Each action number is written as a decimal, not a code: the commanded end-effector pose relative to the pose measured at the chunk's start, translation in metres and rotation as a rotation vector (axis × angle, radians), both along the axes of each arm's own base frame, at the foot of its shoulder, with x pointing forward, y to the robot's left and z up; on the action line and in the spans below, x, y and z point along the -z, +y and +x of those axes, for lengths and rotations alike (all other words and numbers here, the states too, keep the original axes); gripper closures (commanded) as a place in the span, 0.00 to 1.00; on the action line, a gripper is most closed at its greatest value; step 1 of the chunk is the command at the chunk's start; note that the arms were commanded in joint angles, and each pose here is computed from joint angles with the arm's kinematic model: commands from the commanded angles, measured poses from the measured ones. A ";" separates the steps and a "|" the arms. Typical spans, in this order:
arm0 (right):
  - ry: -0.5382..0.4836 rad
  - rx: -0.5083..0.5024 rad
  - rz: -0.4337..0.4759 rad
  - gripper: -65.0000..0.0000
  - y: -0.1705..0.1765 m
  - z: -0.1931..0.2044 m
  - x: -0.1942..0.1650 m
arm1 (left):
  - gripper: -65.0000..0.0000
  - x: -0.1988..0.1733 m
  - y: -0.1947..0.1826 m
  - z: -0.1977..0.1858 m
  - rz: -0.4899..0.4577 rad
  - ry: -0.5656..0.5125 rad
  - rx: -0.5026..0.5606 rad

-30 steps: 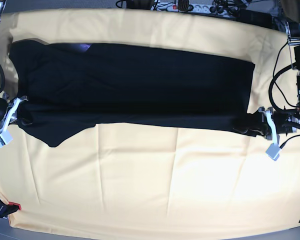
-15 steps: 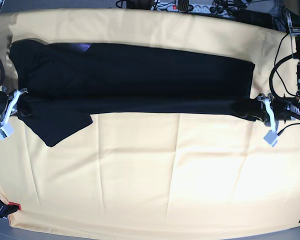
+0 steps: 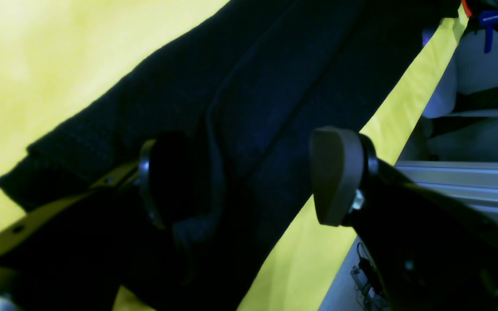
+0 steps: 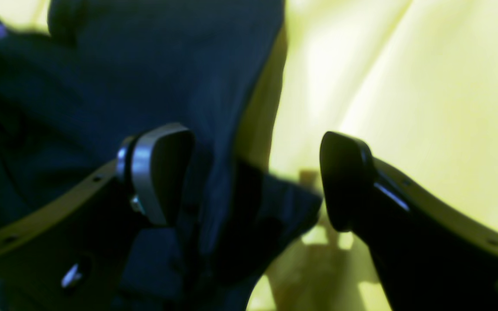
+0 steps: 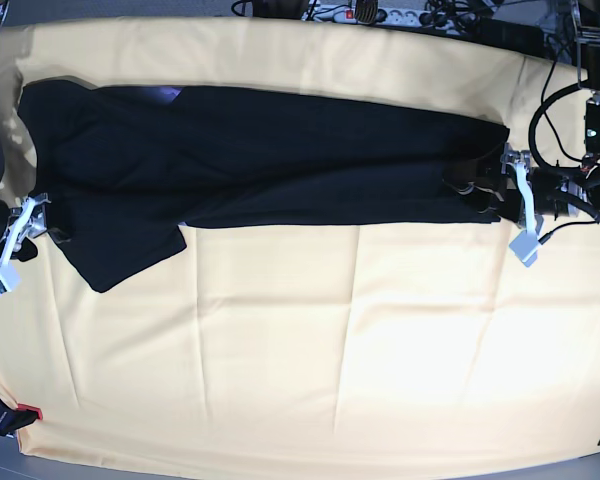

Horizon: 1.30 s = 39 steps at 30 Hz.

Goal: Fold the T-shirt properly
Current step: 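Lift the hem with both grippers and fold it over toward the collar, then regrasp the folded edge with the right gripper and tuck the sleeve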

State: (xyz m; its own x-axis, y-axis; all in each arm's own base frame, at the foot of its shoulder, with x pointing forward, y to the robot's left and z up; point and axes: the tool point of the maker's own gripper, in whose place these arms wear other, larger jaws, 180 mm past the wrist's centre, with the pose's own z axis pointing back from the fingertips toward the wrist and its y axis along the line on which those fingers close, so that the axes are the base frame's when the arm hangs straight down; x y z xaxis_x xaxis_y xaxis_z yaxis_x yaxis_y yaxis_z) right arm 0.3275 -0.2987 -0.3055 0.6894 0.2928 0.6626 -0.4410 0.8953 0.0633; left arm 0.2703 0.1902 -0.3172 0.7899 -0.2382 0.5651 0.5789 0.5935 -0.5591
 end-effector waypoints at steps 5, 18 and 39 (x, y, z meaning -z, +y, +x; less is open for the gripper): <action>-0.178 0.011 0.045 0.24 0.004 0.026 -0.032 | 0.29 -0.014 0.004 0.008 -0.006 -0.041 -0.004; -0.098 0.303 0.120 0.24 -0.018 0.049 0.046 | 0.29 -0.014 0.004 0.008 -0.006 -0.040 -0.005; -0.043 0.219 0.423 1.00 0.031 0.061 0.035 | 0.29 -0.014 0.004 0.008 -0.006 -0.041 -0.004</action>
